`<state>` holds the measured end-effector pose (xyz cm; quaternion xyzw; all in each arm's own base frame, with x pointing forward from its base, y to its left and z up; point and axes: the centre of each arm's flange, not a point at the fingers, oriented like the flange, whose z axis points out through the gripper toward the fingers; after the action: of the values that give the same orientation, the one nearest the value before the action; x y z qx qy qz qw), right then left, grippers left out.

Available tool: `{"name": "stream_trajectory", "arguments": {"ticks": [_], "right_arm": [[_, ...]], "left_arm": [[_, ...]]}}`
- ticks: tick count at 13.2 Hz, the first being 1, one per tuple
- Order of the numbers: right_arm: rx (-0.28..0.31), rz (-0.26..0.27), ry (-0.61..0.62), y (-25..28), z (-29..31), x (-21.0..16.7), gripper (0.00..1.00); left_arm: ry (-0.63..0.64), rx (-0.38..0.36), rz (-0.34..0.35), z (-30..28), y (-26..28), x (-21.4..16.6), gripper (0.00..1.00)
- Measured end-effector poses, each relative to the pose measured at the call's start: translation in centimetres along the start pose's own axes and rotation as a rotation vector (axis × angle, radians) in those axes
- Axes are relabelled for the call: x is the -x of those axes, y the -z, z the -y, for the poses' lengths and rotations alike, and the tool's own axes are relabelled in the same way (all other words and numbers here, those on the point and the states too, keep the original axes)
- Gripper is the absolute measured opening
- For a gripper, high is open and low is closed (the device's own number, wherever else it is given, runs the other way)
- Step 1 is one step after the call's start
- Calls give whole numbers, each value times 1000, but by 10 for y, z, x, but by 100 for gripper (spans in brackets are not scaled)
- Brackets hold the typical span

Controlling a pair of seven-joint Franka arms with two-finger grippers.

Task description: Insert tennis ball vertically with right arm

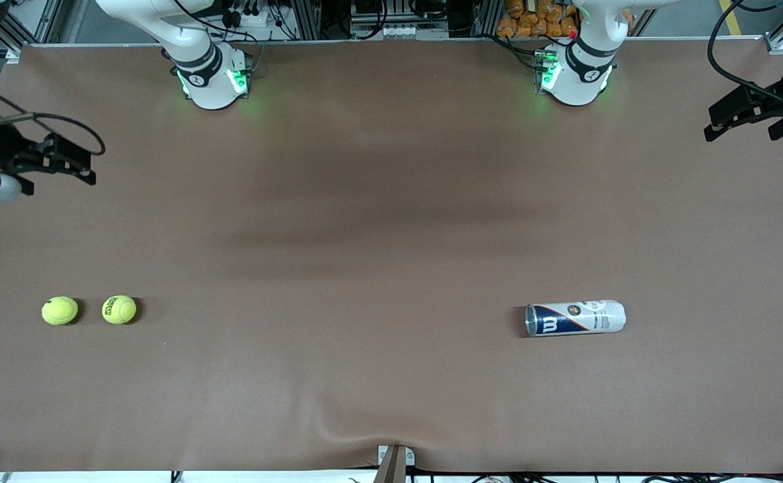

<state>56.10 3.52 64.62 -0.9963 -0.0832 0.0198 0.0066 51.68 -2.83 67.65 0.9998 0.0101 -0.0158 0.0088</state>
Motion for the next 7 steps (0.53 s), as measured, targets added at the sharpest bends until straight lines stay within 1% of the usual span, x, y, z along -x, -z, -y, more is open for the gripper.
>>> {"name": "stream_trajectory", "arguments": {"ticks": [2,4,7], "right_arm": [[2,-24,31,3,-11,4,100],[-2,-6,15,-3,-23,7,100],[-3,0,8,-5,-27,8,100]], "left_arm": [[-28,1,-10,2,4,-1,100],[-50,-1,-2,5,0,-4,100],[-177,5,54,-1,-37,-31,100]]}}
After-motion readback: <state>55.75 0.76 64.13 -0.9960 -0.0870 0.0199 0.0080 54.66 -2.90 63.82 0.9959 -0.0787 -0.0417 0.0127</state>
